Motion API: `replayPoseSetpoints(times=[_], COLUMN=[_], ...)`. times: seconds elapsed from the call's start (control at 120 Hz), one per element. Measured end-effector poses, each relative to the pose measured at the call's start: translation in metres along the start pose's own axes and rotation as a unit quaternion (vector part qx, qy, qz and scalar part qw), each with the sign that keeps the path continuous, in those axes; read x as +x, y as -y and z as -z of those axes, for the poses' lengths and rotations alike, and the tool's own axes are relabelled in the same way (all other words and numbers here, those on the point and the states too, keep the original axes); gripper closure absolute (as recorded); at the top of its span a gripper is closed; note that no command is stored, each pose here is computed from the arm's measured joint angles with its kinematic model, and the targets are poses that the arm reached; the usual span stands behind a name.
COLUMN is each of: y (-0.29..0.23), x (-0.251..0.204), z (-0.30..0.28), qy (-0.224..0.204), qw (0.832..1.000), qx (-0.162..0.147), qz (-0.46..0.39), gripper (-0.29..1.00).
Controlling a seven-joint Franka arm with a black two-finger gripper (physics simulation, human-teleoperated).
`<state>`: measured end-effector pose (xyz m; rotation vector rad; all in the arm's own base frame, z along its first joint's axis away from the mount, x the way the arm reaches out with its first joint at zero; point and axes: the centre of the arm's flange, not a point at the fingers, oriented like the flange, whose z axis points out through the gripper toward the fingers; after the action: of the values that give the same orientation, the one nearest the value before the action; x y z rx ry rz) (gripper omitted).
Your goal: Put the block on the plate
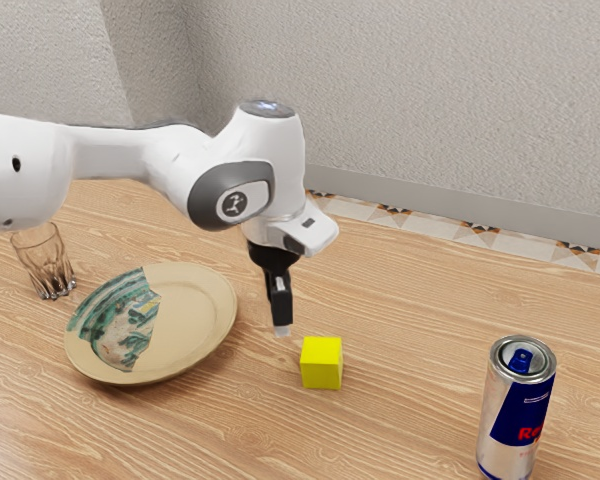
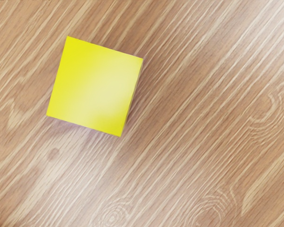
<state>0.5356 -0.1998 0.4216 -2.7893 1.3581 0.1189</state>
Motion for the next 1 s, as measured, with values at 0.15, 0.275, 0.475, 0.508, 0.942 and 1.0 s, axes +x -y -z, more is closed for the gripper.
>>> replayPoseSetpoints(times=[0.15, 0.275, 0.475, 0.508, 0.942, 1.0], y=[-0.005, -0.007, 0.003, 0.006, 0.034, 0.036], x=[0.015, 0.03, 0.063, 0.067, 0.072, 0.071], z=[-0.014, -0.025, -0.054, -0.058, -0.094, -0.1], qy=[-0.003, -0.007, -0.01, -0.01, -0.002, 0.0], qw=[1.0, 0.999, 0.997, 0.997, 0.996, 0.996], qx=[-0.004, -0.005, -0.004, -0.002, -0.01, -0.012], qz=[-0.025, -0.043, -0.071, -0.075, -0.092, -0.094], gripper=[0.0, 0.0, 0.0, 0.0, 0.0, 0.0])
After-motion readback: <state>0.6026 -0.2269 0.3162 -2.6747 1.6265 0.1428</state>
